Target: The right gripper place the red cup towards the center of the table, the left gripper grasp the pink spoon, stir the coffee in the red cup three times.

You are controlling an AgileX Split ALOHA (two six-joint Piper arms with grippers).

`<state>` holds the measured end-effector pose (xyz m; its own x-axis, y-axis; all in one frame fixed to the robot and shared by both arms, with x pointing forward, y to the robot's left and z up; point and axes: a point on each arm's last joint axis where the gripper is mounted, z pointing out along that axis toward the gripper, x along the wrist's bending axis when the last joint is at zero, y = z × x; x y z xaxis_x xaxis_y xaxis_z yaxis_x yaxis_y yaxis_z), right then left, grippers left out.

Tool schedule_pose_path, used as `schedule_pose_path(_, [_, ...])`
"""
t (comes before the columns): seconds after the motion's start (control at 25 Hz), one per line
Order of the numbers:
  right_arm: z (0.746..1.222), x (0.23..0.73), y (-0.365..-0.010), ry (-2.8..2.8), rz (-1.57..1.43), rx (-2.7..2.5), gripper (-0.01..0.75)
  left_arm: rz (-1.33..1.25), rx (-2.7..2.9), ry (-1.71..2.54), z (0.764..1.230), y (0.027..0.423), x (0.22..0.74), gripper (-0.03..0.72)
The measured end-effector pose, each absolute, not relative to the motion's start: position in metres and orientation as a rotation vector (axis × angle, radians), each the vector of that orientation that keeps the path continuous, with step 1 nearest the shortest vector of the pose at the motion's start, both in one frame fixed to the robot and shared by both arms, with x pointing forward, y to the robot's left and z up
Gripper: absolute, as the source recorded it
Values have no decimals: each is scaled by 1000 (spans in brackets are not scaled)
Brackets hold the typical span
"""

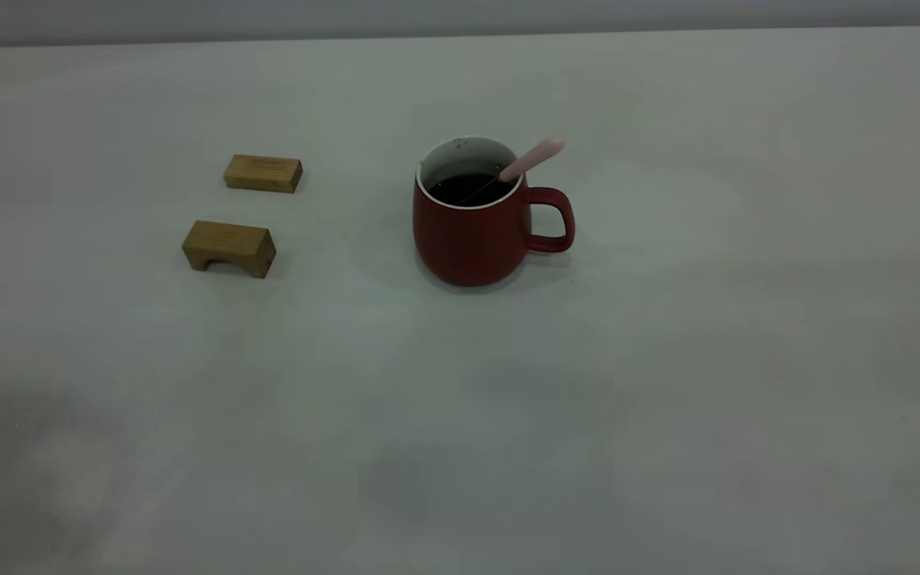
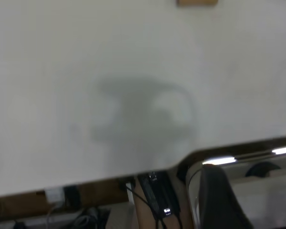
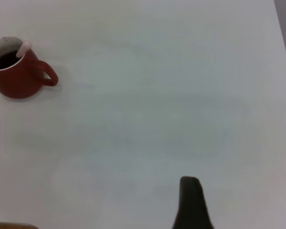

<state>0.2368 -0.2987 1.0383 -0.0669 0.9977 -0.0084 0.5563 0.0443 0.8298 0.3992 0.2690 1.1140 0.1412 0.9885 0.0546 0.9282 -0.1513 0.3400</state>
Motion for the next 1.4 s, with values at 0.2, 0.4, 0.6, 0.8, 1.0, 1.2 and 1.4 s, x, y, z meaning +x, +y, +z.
schedule_pose_path(0.2, [1038, 237, -299, 1695, 894, 1578, 585, 476, 2010, 2021, 1085, 301, 332, 438])
schedule_pose_path(0.4, [1038, 237, -299, 1695, 894, 1578, 585, 632, 1849, 2022, 1062, 311, 282, 438])
schedule_pose_path(0.6, [1038, 237, -299, 1695, 894, 1578, 585, 723, 1763, 1943, 1041, 311, 258, 438])
schedule_pose_path(0.8, [1038, 237, -299, 1695, 894, 1578, 585, 791, 1685, 1882, 1040, 311, 244, 438])
schedule_pose_path(1.0, [1038, 237, -299, 1695, 894, 1578, 585, 823, 1640, 1836, 1037, 311, 234, 438])
schedule_pose_path(1.2, [1038, 237, -299, 1695, 894, 1578, 585, 840, 1627, 1750, 1036, 311, 224, 438])
schedule_pose_path(1.4, [1038, 237, -299, 1695, 894, 1578, 585, 845, 1641, 1736, 1034, 311, 223, 438])
